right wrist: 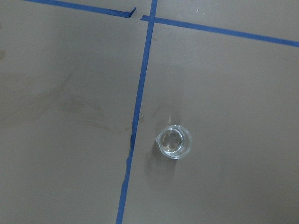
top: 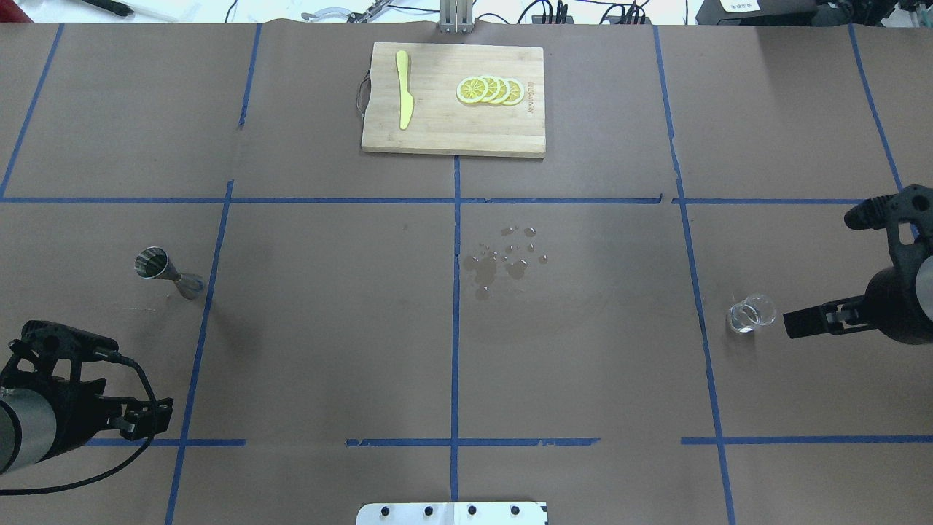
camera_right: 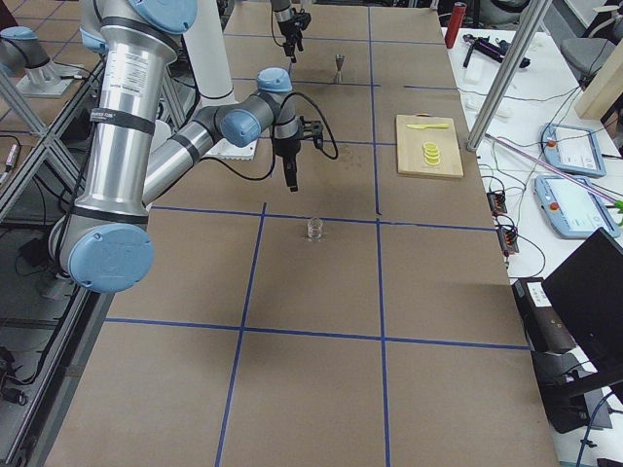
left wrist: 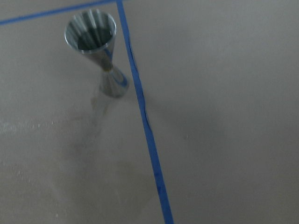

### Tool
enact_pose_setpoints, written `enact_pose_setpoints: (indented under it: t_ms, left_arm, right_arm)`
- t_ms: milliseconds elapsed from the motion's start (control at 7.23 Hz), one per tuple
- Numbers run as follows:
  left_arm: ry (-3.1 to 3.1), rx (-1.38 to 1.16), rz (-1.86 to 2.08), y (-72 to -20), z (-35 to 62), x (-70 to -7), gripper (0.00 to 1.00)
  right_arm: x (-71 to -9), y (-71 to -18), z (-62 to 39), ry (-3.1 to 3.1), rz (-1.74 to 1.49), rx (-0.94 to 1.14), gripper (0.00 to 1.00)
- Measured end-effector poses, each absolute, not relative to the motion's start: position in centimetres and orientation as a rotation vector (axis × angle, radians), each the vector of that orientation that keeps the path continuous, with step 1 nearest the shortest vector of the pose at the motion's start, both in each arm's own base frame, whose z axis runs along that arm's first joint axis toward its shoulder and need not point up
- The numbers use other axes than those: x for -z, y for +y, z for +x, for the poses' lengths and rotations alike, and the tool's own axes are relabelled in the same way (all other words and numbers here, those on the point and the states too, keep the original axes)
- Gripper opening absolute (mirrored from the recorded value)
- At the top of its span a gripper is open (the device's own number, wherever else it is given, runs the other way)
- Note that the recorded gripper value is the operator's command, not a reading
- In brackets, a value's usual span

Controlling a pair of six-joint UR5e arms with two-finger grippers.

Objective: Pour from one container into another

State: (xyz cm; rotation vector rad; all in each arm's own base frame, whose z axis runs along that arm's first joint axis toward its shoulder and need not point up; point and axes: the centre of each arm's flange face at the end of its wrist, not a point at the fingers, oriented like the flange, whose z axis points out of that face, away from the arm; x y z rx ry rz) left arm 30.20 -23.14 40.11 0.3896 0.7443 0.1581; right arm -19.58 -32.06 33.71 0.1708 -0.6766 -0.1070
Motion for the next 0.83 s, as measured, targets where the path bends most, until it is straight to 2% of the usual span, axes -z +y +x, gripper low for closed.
enact_pose_setpoints:
  t_ms: [415,830]
  left_arm:
    - [0.684,-0.278,0.474,-30.3,22.8,-40.1,1.0]
    - [0.666,-0.424,0.513,-39.4,13.3,-44.9,1.0]
  right_arm:
    - [-31.5,-37.0,-16.2,-0.631,0.17,0.174,1.0]
    - [-34.7,-42.1,-11.0,-0.636,0.167,0.22,1.0]
